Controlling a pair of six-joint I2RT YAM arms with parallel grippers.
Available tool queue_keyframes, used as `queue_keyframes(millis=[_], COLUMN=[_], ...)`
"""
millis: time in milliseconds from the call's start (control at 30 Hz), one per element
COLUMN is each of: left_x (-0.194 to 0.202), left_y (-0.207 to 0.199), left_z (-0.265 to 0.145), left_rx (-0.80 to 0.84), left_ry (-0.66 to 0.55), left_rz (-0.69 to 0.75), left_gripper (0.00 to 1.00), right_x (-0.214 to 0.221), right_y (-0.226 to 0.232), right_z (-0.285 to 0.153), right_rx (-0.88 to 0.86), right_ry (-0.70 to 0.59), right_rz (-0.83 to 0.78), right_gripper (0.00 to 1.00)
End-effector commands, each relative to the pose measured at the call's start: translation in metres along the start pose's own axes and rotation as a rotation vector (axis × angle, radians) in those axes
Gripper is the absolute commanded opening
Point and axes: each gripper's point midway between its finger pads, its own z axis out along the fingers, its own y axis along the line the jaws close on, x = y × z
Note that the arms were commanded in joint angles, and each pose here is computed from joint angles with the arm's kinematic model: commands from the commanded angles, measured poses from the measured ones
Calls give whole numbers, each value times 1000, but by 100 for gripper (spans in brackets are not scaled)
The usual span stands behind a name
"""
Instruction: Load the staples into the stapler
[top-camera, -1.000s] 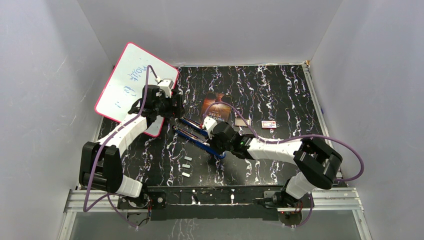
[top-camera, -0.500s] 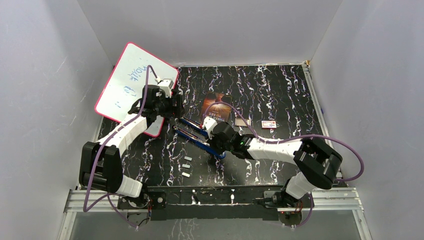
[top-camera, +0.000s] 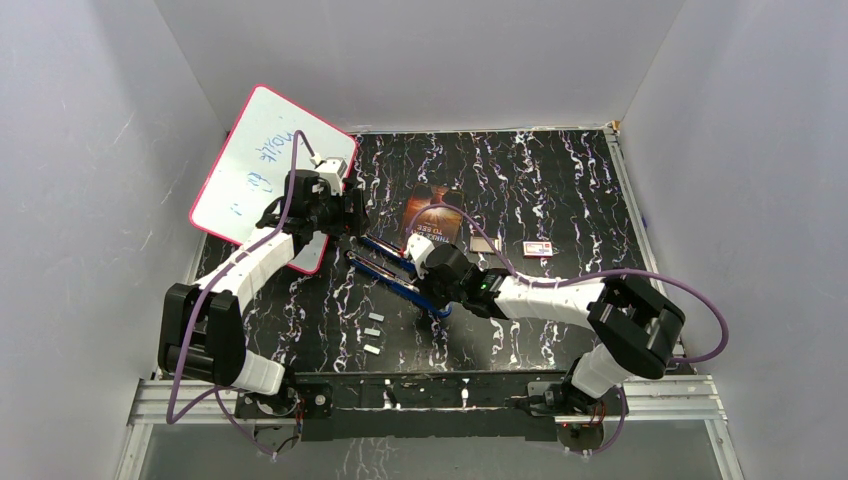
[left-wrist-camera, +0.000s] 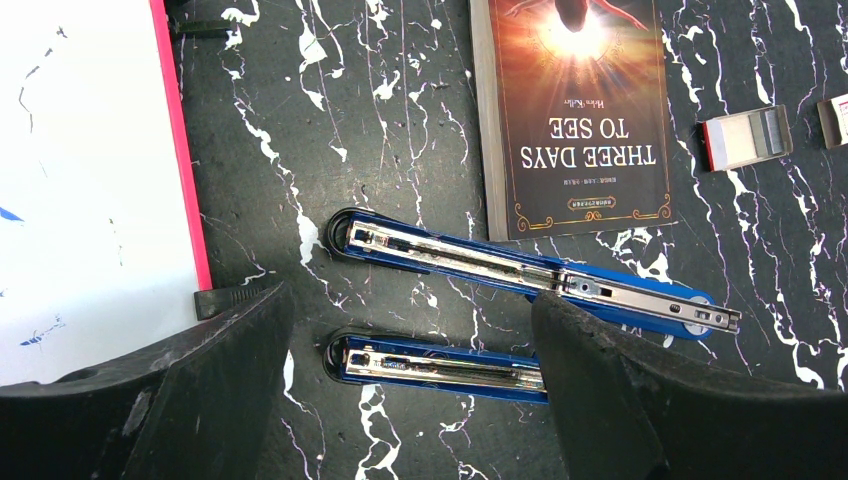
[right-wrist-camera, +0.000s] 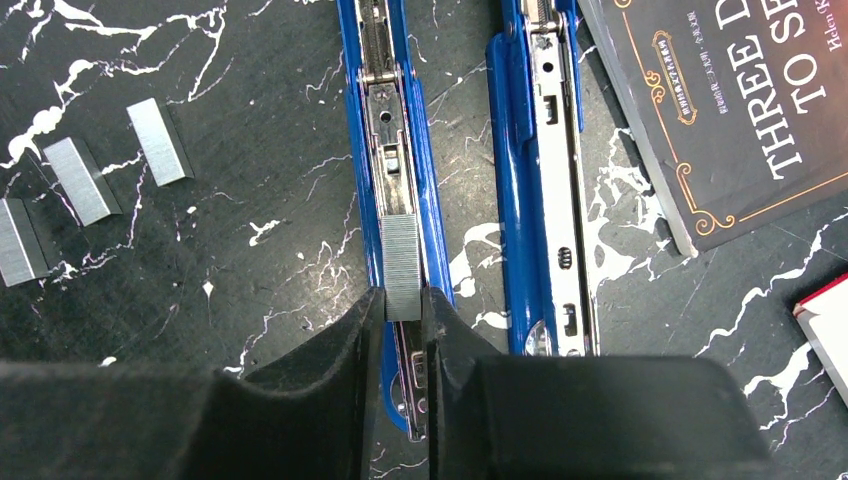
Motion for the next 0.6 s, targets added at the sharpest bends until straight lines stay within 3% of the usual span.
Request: queue_keyframes(millis=[0,567], left_x=[-12,-12], left_y=[-4,-4], left_z=[-3,-4], left_rx=[17,17], left_ry=[-27,-29], left_rz=[11,12], left_gripper=[87,87], right_x=[-20,-39], right_y=[0,3], right_z=[-10,-21], right_rx=[7,-13], right_ry=[-52,-142], right_rz=[-16,-24], right_gripper=[29,33])
